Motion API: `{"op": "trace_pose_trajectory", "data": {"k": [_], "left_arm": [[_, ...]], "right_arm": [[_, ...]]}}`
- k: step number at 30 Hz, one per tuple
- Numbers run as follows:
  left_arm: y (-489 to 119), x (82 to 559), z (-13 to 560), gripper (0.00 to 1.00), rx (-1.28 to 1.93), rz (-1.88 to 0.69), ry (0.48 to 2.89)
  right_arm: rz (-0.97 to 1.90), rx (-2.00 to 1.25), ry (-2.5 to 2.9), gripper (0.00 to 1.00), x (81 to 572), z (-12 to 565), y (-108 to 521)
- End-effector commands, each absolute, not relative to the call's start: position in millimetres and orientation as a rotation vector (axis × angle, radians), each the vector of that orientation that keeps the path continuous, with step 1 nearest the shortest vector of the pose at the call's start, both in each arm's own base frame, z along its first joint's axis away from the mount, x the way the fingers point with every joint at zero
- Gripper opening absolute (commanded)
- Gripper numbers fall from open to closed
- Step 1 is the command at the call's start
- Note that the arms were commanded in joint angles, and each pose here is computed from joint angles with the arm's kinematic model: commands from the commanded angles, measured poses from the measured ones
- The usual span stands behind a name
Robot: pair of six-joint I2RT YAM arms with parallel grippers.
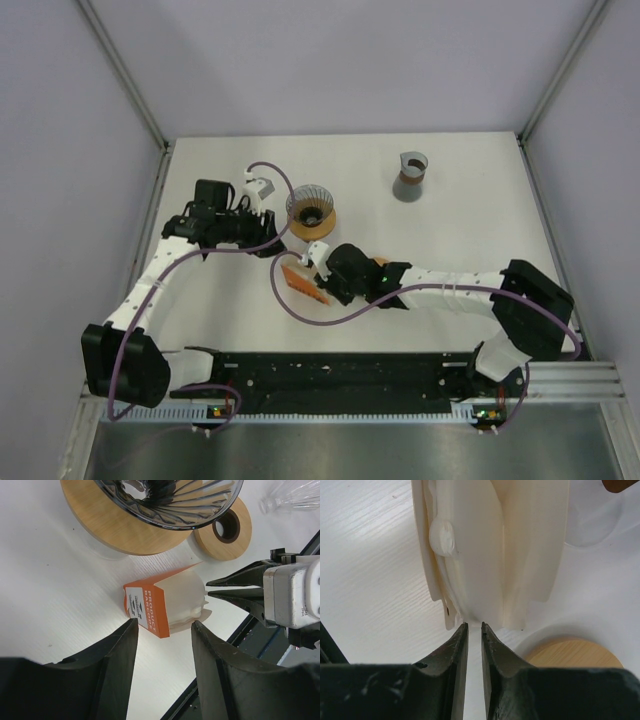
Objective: Place the coffee filter in the dripper
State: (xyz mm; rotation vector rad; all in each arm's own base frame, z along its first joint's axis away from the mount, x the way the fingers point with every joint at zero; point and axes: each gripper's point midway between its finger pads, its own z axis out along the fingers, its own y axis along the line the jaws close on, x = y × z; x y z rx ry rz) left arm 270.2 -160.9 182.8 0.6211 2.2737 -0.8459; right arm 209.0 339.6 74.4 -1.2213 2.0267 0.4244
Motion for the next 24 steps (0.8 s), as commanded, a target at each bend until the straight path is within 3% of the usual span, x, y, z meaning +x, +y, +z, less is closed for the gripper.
{"op": "trace_pose_trajectory", "data": {"k": [1, 16, 24], "left_arm": [[-163.3, 277.0, 190.7, 0.52, 0.648, -0.833, 2.229], [-163.2, 277.9, 189.0, 0.52, 0.647, -0.833, 2.234], [-163.1, 277.2, 190.2, 0.52, 0.646, -0.832, 2.232]], "right_arm": [[0.476, -1.188, 1.981, 0.16, 216.9, 89.5, 355.7], [0.505, -1.206, 1.987, 0.18, 211.4, 88.5, 356.6], [0.437, -1.182, 2.01, 0.0, 223.4, 81.9, 358.3]]}}
